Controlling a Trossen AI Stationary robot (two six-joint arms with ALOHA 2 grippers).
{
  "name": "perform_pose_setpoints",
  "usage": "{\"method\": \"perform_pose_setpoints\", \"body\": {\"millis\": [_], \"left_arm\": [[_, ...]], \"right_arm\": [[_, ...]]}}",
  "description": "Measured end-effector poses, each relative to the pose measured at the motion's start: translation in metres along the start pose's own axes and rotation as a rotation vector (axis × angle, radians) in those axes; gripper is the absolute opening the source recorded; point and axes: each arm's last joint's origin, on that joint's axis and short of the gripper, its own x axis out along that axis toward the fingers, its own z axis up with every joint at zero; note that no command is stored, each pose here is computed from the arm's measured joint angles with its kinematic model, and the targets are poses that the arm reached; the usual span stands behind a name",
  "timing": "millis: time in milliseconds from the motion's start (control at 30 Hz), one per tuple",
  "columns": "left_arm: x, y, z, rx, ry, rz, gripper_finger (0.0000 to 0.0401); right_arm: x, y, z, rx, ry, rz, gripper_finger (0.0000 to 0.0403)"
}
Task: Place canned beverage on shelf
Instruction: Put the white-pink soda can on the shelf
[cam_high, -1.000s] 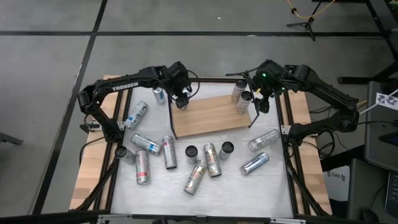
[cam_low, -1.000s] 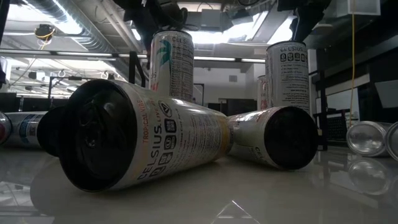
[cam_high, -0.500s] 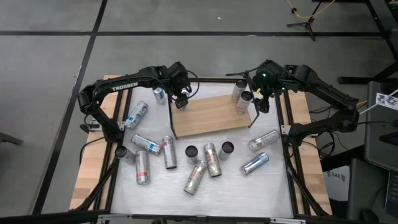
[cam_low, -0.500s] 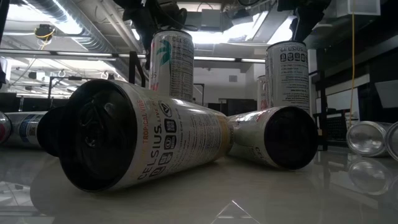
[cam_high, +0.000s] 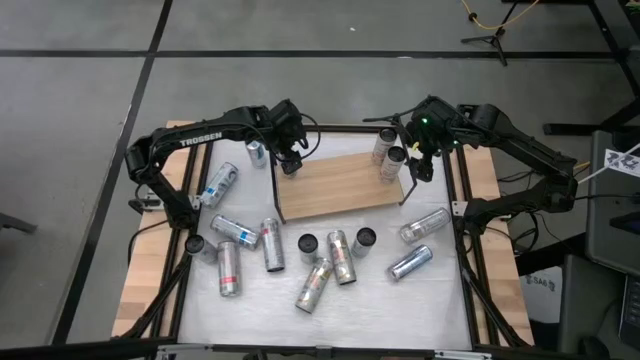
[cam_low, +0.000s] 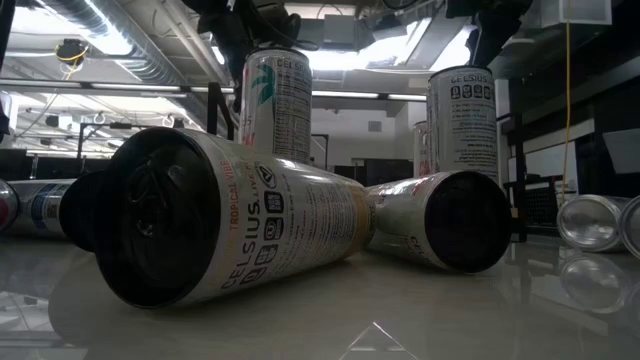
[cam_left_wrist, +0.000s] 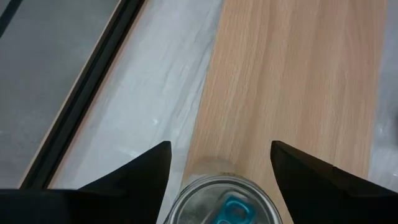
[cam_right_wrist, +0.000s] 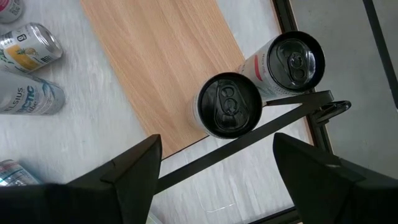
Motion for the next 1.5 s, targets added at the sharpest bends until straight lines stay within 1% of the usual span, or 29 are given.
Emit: {"method": "perform_pose_setpoints", "body": {"millis": [400, 533, 700, 833, 1067, 1167, 1267, 1433, 1500], "left_arm": [[-0.001, 0.000, 0.002, 0.000, -0.020, 0.001, 0.0267], [-0.009, 0.001, 0.011, 0.000, -0.061, 0.003, 0.0267], [-0.028, 0.001, 0.027, 0.001, -0.138, 0.007, 0.0267], [-0.048, -0.001, 0.038, 0.007, -0.180, 0.005, 0.0267], [-0.090, -0.016, 0.047, 0.045, -0.166, -0.024, 0.0267], [-0.103, -0.026, 0.044, 0.042, -0.131, -0.041, 0.0267], [-0.114, -0.037, 0.035, 0.017, -0.091, -0.046, 0.0267], [-0.134, -0.056, 0.011, -0.093, 0.033, -0.049, 0.0267], [-0.141, -0.066, 0.001, -0.141, 0.078, -0.028, 0.0267]], "right_arm": [[0.000, 0.000, 0.000, 0.000, 0.000, 0.000, 0.0303], [0.000, 0.000, 0.000, 0.000, 0.000, 0.000, 0.0303], [0.000, 0.000, 0.000, 0.002, 0.000, 0.000, 0.0303], [0.000, 0.000, 0.000, 0.002, 0.000, 0.000, 0.0303], [0.000, 0.000, 0.000, 0.002, 0.000, 0.000, 0.0303], [0.000, 0.000, 0.000, 0.002, 0.000, 0.000, 0.0303], [0.000, 0.000, 0.000, 0.002, 0.000, 0.000, 0.0303], [0.000, 0.000, 0.000, 0.002, 0.000, 0.001, 0.0303], [0.000, 0.000, 0.000, 0.002, 0.000, 0.000, 0.0303]]}}
